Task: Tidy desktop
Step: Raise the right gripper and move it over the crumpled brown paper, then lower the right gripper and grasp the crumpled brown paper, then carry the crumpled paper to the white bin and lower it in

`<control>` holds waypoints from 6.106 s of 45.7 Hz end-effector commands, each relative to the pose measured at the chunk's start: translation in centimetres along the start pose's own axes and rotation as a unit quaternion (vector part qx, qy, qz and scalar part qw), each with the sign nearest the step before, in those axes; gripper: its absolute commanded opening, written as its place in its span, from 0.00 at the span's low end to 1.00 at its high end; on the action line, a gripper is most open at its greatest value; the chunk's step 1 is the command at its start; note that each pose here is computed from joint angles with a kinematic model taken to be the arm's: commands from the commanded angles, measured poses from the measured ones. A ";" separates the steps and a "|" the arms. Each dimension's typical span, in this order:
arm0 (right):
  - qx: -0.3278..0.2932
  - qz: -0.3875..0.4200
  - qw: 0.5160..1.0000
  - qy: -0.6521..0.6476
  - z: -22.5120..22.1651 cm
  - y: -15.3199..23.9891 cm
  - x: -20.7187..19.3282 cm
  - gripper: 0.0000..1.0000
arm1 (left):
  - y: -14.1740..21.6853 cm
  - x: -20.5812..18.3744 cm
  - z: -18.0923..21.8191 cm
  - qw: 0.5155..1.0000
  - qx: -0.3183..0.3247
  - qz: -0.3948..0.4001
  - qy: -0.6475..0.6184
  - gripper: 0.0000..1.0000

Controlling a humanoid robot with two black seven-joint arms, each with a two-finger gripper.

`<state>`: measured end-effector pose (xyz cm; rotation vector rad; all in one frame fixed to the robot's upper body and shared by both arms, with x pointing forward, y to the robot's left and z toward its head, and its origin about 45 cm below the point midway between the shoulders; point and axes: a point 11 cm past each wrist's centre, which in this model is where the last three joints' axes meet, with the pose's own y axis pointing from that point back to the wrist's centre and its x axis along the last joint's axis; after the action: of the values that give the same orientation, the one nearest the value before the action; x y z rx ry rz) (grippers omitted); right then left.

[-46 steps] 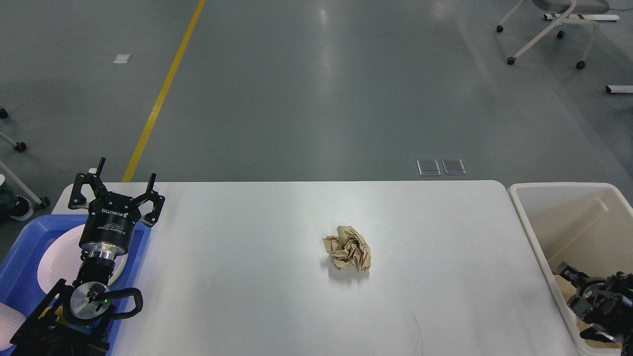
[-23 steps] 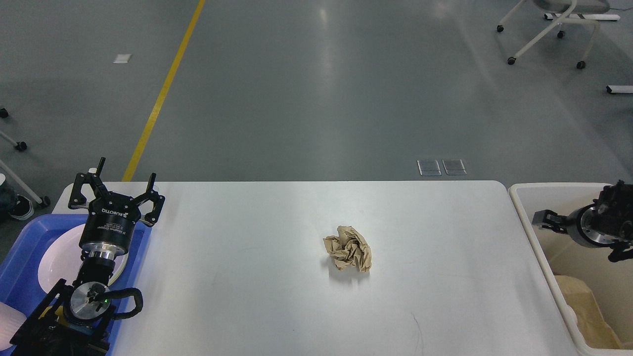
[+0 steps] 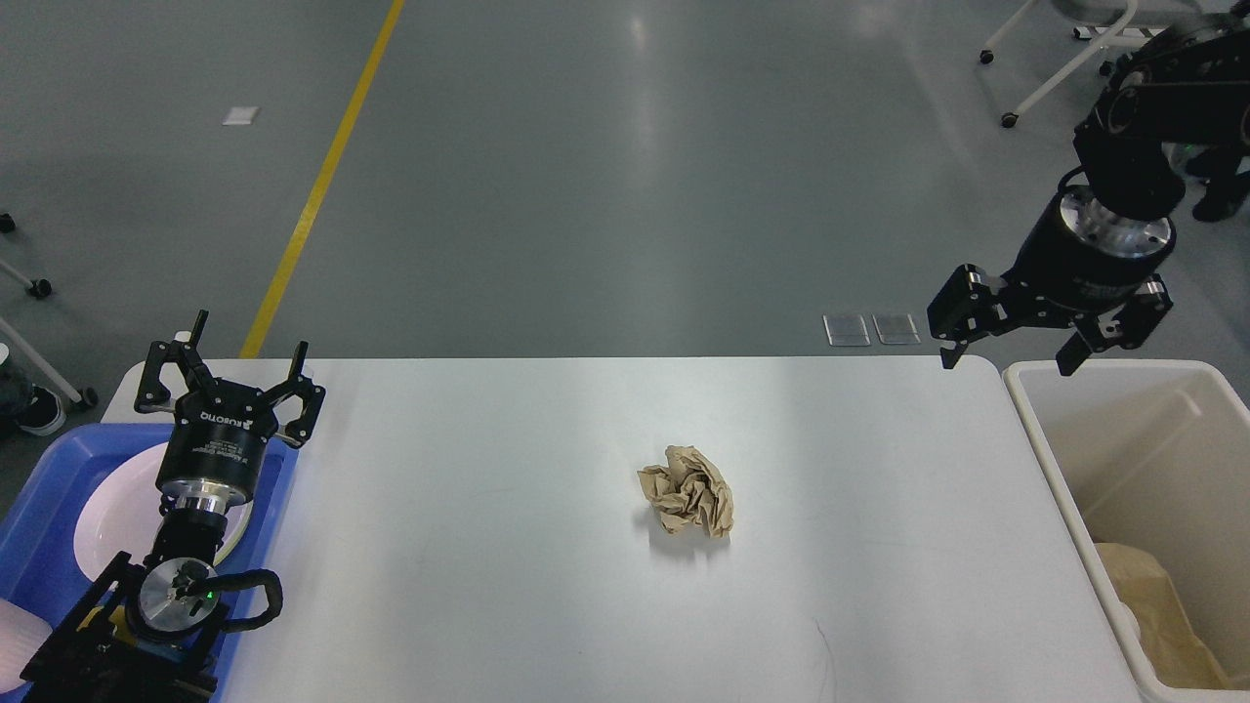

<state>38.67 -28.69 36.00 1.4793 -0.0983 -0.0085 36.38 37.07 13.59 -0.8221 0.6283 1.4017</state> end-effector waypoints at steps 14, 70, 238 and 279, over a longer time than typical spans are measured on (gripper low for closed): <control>0.033 0.061 0.997 0.043 -7.0 8.2 -6.3 1.00 | 0.0 0.0 0.0 1.000 0.000 0.000 0.000 0.96; 0.093 0.082 0.982 0.140 -19.0 -15.1 -2.4 0.98 | 0.0 0.0 0.0 1.000 0.000 -0.001 0.000 0.96; -0.003 0.102 0.983 -0.152 2.1 -2.5 -5.5 0.00 | 0.0 0.0 0.0 1.000 0.000 0.000 0.000 0.96; -0.143 0.212 0.895 -0.366 25.8 -30.0 -9.9 0.00 | 0.0 0.0 0.0 1.000 0.000 0.000 0.000 0.96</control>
<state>30.38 -56.34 11.55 1.1359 -0.9844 -0.2875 36.38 37.08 13.59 -0.8227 0.6281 1.4018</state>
